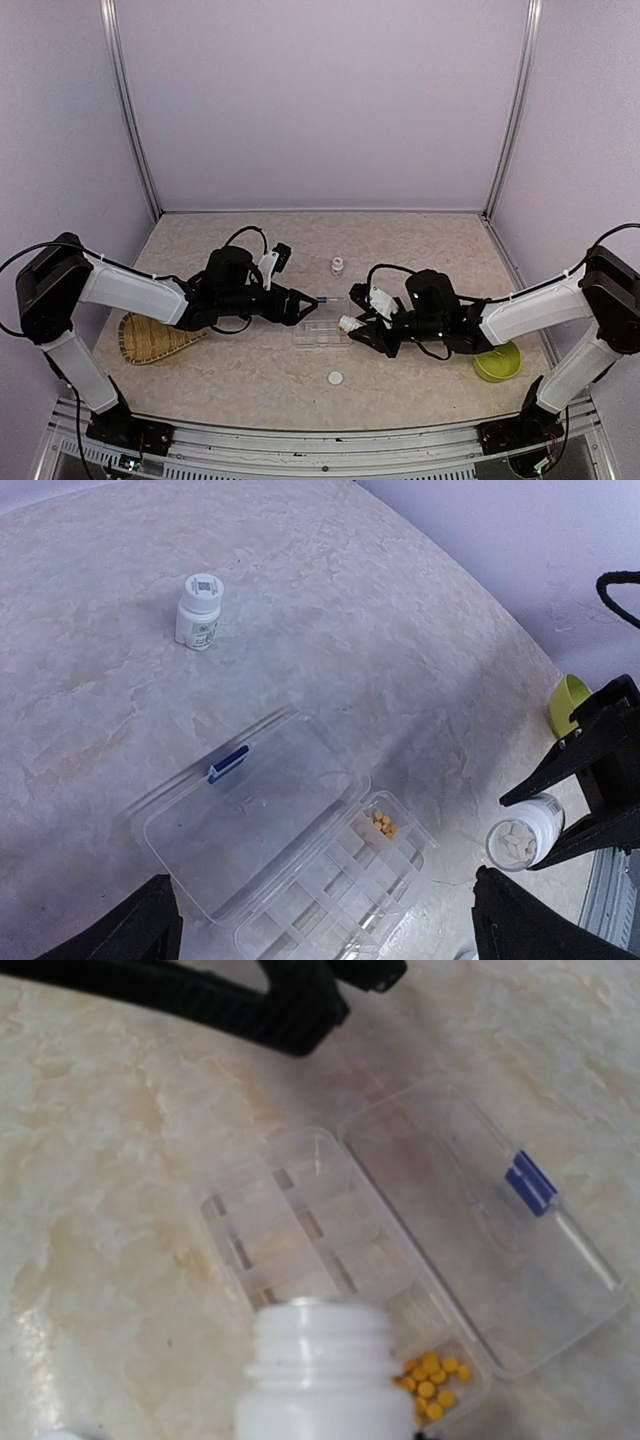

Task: Sort the pills into containers
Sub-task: Pour the pill into the compartment of the pill container.

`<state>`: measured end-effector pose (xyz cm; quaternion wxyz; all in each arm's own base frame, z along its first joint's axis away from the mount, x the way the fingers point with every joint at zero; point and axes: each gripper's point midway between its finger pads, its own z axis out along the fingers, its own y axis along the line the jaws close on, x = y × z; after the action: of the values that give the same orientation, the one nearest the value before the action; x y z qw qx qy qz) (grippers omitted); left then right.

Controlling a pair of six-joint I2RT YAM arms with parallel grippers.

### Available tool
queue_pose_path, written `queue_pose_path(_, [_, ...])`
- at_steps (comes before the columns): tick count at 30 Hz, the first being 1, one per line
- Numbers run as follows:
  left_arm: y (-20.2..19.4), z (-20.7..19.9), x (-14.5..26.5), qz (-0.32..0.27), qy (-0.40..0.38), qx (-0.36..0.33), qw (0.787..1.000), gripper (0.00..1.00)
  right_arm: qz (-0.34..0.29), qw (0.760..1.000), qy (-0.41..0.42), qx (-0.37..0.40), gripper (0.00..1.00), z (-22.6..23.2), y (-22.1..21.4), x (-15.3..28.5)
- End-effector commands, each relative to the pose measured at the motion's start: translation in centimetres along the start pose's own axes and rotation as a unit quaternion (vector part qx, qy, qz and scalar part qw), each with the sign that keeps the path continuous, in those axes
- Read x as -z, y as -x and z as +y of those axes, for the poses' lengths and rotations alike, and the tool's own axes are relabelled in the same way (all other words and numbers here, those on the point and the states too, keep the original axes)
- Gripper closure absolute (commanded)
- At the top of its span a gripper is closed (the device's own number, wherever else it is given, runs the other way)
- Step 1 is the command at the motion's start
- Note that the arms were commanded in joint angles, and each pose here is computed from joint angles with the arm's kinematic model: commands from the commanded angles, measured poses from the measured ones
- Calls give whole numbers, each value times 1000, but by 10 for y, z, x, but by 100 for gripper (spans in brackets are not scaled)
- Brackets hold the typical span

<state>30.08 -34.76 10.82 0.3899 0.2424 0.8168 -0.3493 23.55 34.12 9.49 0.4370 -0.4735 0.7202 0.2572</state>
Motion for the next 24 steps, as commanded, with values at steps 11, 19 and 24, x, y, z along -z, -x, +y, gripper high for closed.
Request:
queue_pose_path(11, [0, 4, -3, -5, 10, -5, 1000, 1, 39, 999, 2, 8, 85, -3, -9, -17])
queue_pose_path(19, [0, 7, -2, -5, 13, -3, 1000, 1, 57, 998, -1, 10, 85, -3, -15, -21])
queue_pose_path(24, [-1, 7, -3, -3, 11, -2, 1000, 1, 67, 998, 2, 12, 85, -1, -17, -24])
